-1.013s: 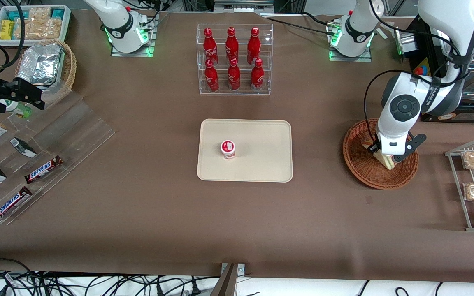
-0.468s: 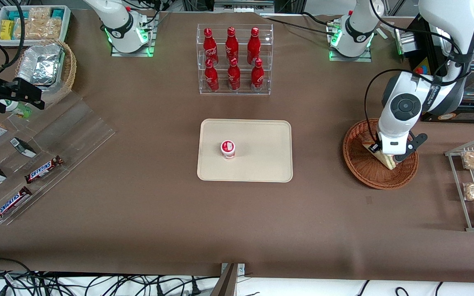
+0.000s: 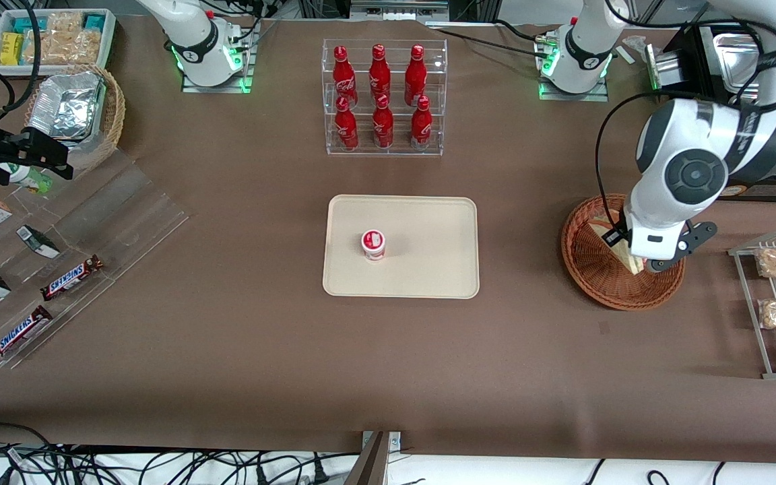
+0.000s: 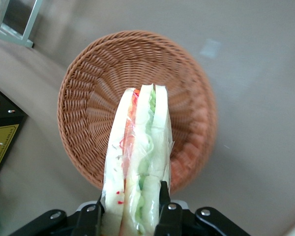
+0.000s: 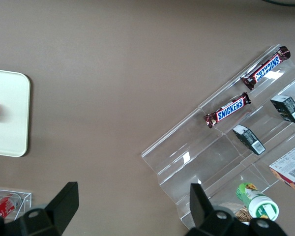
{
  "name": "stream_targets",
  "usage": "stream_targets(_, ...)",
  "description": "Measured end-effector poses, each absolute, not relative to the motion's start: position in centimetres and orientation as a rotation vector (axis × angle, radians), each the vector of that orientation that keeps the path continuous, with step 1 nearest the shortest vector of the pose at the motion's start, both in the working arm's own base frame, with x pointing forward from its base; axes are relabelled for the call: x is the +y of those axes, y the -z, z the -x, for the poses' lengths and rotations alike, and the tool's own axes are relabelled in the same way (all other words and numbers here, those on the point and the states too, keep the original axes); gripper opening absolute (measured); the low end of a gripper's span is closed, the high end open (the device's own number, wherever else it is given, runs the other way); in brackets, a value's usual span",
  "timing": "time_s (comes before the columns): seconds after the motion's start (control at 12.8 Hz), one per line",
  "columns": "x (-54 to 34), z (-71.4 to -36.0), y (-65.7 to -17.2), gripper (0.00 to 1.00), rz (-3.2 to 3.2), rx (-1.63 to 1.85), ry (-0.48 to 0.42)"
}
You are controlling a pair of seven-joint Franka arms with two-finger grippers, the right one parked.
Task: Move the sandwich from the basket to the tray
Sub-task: 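Carry the sandwich with the left gripper over the cream tray beside the yogurt bottle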
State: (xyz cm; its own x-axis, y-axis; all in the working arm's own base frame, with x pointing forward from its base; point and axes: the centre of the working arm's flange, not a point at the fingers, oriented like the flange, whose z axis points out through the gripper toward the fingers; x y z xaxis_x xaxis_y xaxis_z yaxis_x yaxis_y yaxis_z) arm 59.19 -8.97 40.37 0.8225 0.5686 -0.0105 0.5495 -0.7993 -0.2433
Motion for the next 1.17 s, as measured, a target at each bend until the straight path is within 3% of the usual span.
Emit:
stream_targets(0.23, -13.5, -59.5, -45.4, 0.41, 2.855, -0.751, -0.112)
stream_targets(0.47, -19.0, -57.9, -46.7, 0.41, 2.904, -0.588, -0.131)
stream_targets(0.78, -25.3, -55.8, -45.9, 0.41, 2.955, -0.417, -0.149)
stream_targets(1.17, -33.0, -54.5, -42.6, 0.43, 3.052, -0.304, -0.094)
